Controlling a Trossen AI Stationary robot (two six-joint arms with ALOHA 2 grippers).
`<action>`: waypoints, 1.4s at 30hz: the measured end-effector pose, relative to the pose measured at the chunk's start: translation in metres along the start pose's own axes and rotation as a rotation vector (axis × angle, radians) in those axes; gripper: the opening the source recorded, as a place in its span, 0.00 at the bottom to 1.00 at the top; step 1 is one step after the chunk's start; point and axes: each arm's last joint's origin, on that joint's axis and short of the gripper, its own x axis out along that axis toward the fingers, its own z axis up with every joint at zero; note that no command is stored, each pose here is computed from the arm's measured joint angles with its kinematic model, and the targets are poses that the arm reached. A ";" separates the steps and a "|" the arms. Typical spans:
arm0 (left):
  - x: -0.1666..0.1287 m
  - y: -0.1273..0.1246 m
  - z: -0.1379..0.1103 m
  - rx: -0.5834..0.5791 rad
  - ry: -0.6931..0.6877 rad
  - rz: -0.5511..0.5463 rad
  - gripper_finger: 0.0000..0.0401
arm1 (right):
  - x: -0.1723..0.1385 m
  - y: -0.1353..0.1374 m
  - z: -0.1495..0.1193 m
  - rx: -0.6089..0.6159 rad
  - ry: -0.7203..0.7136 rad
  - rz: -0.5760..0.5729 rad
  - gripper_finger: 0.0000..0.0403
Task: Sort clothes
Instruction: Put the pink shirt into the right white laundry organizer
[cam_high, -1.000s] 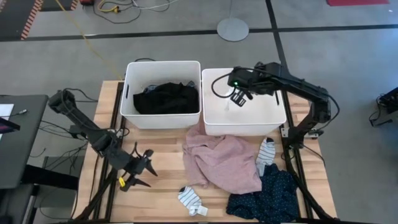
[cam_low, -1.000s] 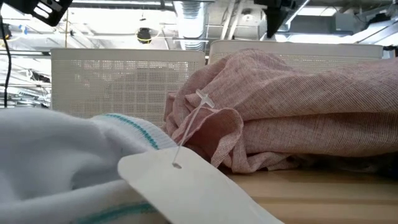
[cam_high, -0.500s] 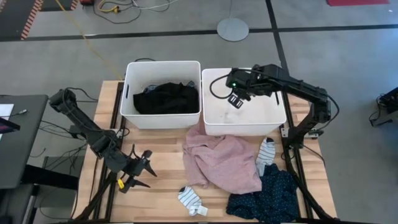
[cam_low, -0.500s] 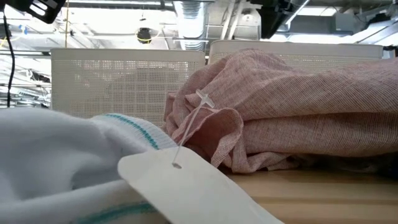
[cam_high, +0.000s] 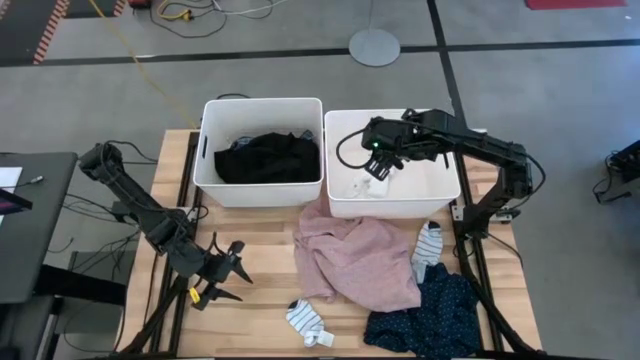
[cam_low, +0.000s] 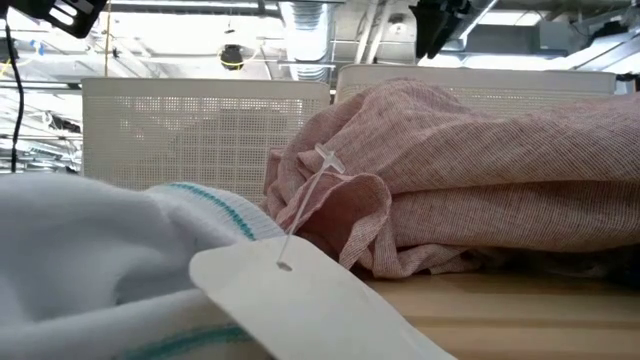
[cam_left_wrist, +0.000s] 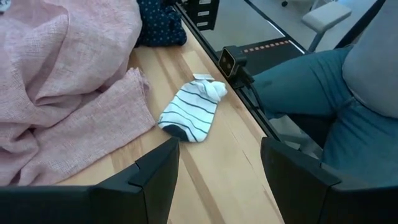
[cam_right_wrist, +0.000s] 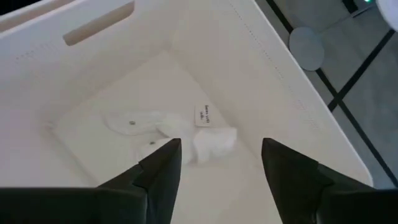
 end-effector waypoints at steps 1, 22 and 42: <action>0.000 0.000 0.000 0.000 0.000 0.001 0.55 | -0.001 0.001 0.000 -0.003 -0.003 0.001 0.58; 0.000 0.000 0.000 0.004 -0.002 0.010 0.55 | -0.029 0.045 -0.007 -0.102 -0.140 0.121 0.58; 0.000 0.001 0.000 0.013 -0.009 0.036 0.55 | -0.074 0.098 -0.030 -0.239 -0.315 0.302 0.58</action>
